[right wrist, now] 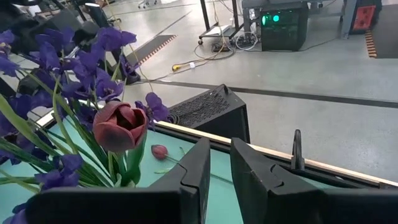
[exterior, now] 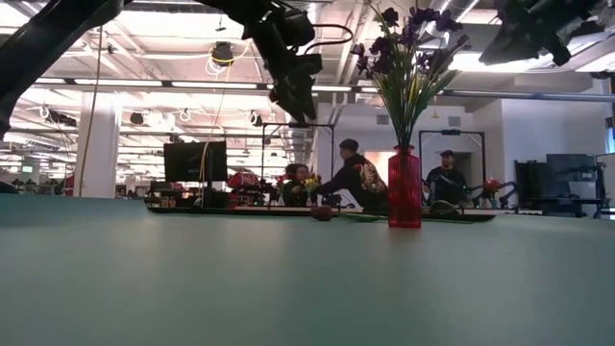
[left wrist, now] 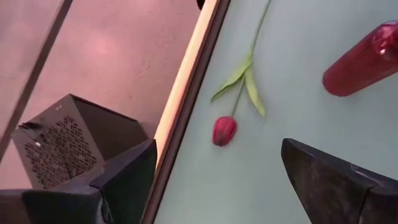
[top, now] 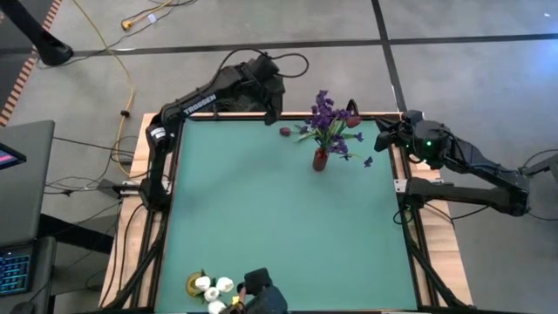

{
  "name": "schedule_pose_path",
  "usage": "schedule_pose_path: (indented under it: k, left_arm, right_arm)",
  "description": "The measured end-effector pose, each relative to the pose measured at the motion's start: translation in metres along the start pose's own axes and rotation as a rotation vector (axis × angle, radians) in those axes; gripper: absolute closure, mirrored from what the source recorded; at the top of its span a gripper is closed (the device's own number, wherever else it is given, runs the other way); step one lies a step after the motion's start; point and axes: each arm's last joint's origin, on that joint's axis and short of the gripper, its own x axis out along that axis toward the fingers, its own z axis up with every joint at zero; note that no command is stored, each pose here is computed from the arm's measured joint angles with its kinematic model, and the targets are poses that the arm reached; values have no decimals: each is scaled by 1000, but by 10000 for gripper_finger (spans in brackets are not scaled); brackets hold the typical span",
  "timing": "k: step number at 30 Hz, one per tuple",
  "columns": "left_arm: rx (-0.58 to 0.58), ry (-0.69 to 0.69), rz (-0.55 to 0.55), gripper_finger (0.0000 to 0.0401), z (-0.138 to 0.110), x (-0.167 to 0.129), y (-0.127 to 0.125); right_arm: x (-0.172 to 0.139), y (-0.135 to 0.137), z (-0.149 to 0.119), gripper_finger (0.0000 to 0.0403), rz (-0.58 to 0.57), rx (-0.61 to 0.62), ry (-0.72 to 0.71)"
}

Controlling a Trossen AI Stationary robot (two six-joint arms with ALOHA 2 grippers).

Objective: Sort flowers into vase by color
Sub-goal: Put the red flowers into the red vase

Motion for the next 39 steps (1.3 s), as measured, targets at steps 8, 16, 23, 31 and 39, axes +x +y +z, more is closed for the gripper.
schedule_pose_path:
  k: [8, 16, 23, 31, 39]
  left_arm:
    - [-2, -67, -93, 69, 10, -1, -21]
    - [15, -228, -110, 69, 21, -58, -35]
    - [-4, -336, -92, 69, 18, -117, -38]
    - [-25, -400, -73, 69, 4, -173, -40]
    - [-33, -344, -32, 69, -17, -205, -43]
  right_arm:
    - [5, 0, 0, 313, -30, 13, 11]
    - [50, -6, 8, 333, -103, -24, 65]
    - [74, -40, 24, 342, -159, 88, 37]
    - [107, -57, 29, 343, -109, 168, 50]
    - [160, -83, 10, 343, -161, 225, 189]
